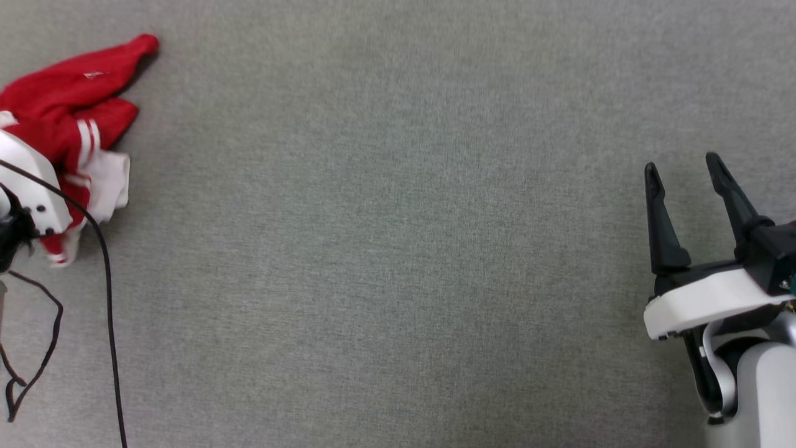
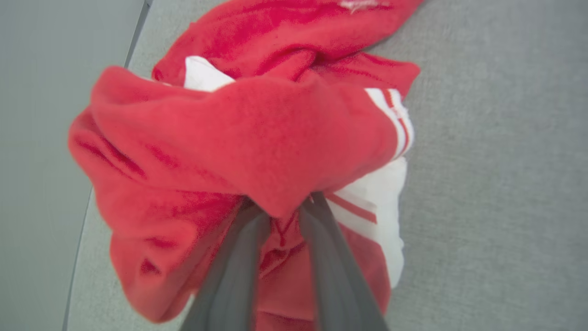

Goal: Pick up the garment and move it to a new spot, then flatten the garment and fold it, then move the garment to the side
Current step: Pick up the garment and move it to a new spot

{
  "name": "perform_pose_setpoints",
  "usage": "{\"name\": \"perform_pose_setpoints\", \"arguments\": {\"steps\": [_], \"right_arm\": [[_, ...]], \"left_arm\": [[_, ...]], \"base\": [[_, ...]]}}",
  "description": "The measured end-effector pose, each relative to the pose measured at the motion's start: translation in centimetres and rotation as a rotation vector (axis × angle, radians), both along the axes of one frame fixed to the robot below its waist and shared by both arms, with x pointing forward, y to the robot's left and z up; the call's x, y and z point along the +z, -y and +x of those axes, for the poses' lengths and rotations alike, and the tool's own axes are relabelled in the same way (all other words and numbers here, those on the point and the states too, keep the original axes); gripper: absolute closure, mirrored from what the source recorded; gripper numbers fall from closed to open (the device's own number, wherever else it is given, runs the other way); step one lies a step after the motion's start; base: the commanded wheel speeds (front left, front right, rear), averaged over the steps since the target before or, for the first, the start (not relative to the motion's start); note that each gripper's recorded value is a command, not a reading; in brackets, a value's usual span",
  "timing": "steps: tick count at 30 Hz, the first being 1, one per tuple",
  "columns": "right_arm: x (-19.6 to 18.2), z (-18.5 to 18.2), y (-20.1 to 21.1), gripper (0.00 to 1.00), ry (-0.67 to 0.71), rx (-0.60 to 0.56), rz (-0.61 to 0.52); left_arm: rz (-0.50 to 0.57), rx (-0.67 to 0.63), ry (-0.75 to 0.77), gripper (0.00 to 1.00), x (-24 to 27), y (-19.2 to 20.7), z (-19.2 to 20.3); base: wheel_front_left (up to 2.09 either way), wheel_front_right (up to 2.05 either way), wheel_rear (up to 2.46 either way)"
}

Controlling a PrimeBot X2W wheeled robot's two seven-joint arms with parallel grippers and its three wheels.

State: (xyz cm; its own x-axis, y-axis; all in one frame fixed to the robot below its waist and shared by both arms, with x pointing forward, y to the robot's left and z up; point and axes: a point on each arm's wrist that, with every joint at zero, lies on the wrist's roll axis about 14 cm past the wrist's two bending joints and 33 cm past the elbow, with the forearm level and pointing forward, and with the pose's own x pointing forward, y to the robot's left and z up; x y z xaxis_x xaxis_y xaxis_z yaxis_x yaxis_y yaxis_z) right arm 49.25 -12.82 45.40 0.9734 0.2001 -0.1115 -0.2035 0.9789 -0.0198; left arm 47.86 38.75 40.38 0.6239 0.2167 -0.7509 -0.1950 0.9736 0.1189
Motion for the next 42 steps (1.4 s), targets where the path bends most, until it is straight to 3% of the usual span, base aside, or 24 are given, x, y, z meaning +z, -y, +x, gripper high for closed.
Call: {"name": "perform_pose_setpoints", "arguments": {"steps": [13, 23, 33, 42], "right_arm": [[5.7, -4.3, 1.6, 0.00, 0.096, -0.040, 0.035], [8.7, -7.9, 4.4, 0.00, 0.151, -0.110, 0.020], [9.9, -10.9, 8.0, 0.00, 0.165, -0.213, 0.005], [9.0, -11.7, 10.0, 0.00, 0.135, -0.273, 0.010]], "left_arm": [[0.085, 0.006, 0.671, 1.00, 14.0, 1.2, 0.7], [0.039, -0.116, 0.951, 1.00, 19.1, 8.1, -0.4], [-0.205, -0.361, 0.970, 1.00, 18.0, 22.1, -0.7], [-0.474, -0.724, 0.768, 1.00, 13.3, 38.0, -4.1]], "base": [[0.00, 0.00, 0.00], [0.00, 0.00, 0.00], [0.00, 0.00, 0.00], [0.00, 0.00, 0.00]]}}
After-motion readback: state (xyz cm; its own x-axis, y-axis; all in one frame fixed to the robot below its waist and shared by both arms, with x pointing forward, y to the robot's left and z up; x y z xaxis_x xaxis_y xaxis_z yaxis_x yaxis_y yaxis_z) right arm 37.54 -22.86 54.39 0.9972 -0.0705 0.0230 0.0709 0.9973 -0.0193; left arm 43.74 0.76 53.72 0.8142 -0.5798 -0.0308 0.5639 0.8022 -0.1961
